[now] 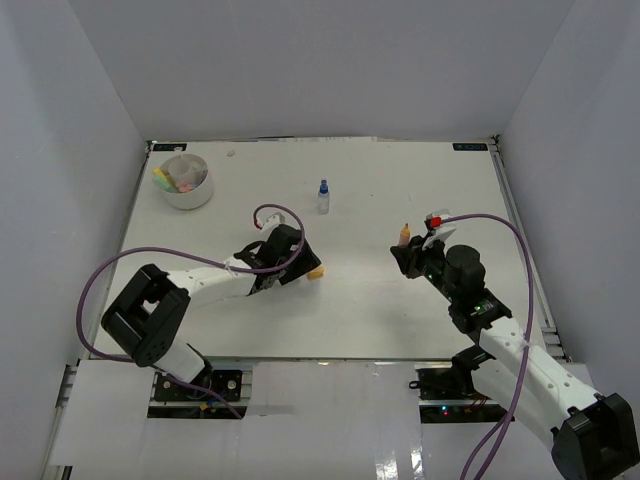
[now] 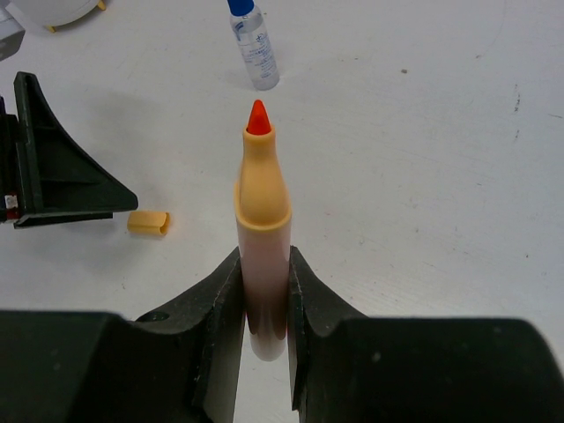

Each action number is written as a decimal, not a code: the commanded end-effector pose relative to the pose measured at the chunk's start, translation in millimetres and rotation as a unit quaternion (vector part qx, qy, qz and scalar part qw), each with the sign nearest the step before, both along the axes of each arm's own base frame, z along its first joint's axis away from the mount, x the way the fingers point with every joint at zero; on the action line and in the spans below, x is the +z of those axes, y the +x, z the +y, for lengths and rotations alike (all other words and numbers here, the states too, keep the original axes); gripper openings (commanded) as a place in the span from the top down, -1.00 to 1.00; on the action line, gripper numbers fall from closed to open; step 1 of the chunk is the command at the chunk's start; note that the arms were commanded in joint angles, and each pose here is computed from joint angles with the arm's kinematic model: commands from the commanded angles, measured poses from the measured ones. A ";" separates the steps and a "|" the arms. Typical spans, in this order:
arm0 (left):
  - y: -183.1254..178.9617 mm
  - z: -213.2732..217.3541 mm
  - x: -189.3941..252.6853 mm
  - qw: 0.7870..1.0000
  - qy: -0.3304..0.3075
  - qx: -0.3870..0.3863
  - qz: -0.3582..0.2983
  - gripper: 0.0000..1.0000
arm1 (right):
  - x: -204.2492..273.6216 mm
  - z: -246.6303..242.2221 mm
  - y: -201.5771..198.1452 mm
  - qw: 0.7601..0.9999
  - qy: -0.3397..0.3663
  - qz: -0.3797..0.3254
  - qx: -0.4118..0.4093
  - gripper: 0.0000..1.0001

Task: Sort the stationery into containers
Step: Move the pen cap to the center of the board.

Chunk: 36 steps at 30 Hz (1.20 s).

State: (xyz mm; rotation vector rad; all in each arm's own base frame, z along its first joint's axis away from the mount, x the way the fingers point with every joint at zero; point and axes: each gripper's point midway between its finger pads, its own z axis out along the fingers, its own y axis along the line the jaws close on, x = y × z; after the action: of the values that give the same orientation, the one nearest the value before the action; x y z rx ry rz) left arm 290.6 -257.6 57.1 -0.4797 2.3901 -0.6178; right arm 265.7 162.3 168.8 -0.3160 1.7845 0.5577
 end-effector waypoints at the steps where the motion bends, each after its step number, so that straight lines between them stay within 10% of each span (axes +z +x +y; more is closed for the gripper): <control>1: -24.6 -14.8 -1.3 0.998 -0.038 -0.031 0.043 -0.46 | 12.7 -2.5 4.8 0.999 0.007 -0.031 -0.007 0.85; 36: 32.2 -21.1 -24.0 0.999 0.048 0.004 0.022 -0.43 | 14.3 -3.9 4.5 0.999 0.008 -0.034 -0.010 0.85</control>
State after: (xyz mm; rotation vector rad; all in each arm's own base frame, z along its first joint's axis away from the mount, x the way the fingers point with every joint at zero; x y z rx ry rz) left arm 321.0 -286.8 39.0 -0.5033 2.4169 -0.5719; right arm 264.8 160.9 167.7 -0.3124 1.7776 0.5551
